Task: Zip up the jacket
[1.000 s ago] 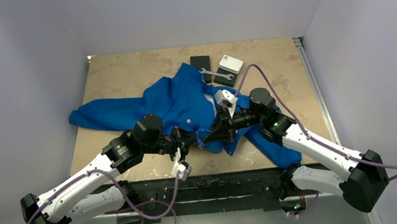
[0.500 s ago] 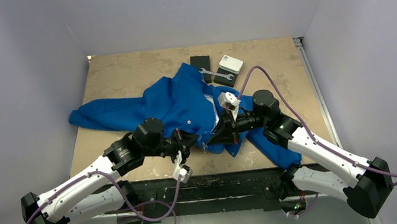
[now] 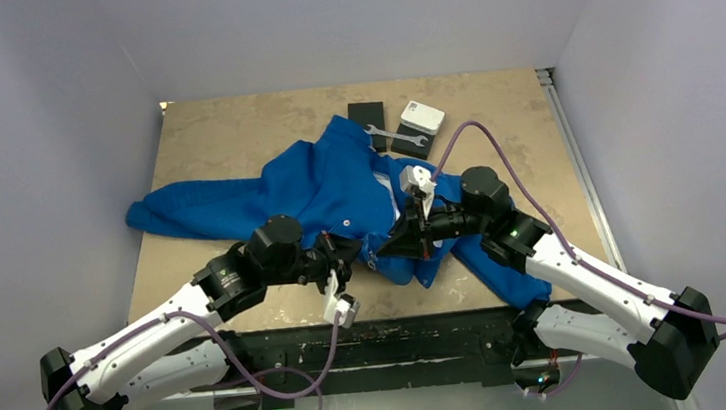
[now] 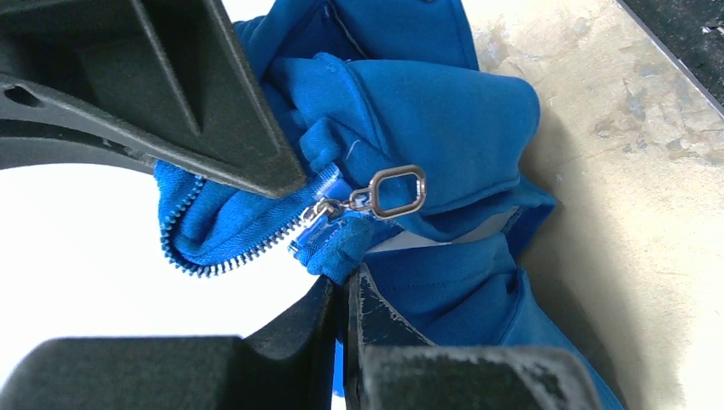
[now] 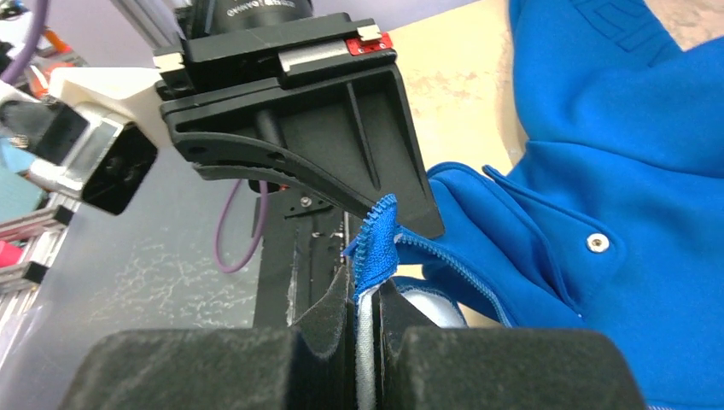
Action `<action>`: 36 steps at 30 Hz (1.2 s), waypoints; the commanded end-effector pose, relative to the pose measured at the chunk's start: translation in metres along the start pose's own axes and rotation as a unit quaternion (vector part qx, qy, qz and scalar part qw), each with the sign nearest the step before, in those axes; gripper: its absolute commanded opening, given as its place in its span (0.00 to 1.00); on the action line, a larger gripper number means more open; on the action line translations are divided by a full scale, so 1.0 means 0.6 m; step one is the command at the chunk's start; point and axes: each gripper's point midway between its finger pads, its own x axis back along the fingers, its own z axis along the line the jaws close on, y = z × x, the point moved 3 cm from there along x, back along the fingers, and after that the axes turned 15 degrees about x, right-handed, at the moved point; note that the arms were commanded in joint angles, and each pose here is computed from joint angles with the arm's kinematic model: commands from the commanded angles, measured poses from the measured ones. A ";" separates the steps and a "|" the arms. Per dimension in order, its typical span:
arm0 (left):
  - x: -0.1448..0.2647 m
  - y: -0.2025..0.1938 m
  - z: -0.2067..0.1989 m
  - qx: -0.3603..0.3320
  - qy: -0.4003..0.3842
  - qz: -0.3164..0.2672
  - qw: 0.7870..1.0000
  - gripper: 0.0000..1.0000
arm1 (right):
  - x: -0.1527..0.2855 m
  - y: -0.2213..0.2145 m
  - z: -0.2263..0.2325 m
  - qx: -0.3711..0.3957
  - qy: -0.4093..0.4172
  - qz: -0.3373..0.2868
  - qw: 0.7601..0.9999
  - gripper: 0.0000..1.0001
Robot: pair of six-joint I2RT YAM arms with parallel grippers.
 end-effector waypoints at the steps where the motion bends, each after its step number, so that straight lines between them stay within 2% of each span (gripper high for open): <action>1: 0.012 0.022 0.058 0.023 0.060 -0.004 0.998 0.00 | 0.005 0.021 -0.016 0.035 -0.037 -0.008 0.999 0.00; 6: 0.021 0.012 0.082 0.062 0.081 0.032 0.994 0.00 | 0.017 0.038 -0.016 0.051 -0.065 -0.028 0.996 0.00; 14: 0.020 0.005 0.082 0.097 0.084 0.044 0.991 0.00 | 0.018 0.043 -0.013 0.073 -0.057 -0.029 0.995 0.00; 29: 0.023 0.017 0.079 0.069 0.054 0.038 0.995 0.00 | 0.009 0.062 -0.027 0.074 -0.056 -0.015 0.996 0.00; 36: 0.021 0.000 0.061 0.055 0.005 0.076 0.996 0.00 | 0.015 0.067 -0.032 0.077 -0.071 -0.006 0.994 0.00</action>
